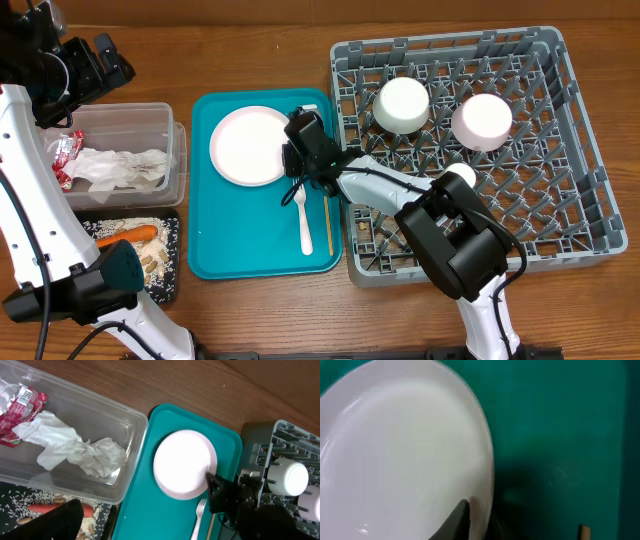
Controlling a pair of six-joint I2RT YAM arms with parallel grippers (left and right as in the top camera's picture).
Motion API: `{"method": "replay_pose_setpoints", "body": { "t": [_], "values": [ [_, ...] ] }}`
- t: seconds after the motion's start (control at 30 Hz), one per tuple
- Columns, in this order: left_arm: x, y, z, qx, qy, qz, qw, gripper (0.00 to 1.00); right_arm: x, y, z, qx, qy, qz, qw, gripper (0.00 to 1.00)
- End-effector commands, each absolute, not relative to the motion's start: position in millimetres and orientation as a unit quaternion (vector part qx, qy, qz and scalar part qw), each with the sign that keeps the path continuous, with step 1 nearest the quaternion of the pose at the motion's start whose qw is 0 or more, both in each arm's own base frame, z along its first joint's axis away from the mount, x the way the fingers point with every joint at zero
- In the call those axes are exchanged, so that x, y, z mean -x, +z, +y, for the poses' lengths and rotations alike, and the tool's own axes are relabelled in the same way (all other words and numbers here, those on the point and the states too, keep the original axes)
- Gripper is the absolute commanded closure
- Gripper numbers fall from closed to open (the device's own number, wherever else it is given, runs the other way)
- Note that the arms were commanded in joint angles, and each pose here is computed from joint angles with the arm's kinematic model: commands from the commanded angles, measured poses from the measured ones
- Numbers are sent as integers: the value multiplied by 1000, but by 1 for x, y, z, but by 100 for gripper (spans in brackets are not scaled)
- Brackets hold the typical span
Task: Sort waste into correct bins and load items into the dishwasher
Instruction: 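Carry the plate right over the gray rack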
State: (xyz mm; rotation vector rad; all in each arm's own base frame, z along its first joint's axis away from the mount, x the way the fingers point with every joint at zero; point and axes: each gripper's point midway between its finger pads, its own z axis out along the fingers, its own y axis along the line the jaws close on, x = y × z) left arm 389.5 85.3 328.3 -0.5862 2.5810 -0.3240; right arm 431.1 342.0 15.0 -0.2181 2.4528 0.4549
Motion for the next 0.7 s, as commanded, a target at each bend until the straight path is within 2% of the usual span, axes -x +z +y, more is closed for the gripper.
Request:
{"method": "replay_pose_setpoints", "body": {
  "t": [0.0,0.1,0.23,0.47,0.57,0.67],
  "values": [
    [-389,332,83,214,-125,939,240,0,-435,23,352,87,192,925,317,96],
    [-389,332,83,214,-125,939,240,0,-440,38,356,86,200,919,330,96],
    [-389,332,83,214,-125,939,240,0,-451,82,364,83,223,901,364,96],
    [-389,332,83,214,-125,939,240,0,-452,202,351,68,244,855,452,96],
    [-389,332,83,214,-125,939,240,0,-445,267,299,75,135,836,526,96],
    [-389,332,83,214,-125,939,240,0,-428,323,221,12,-6,816,577,96]
  ]
}}
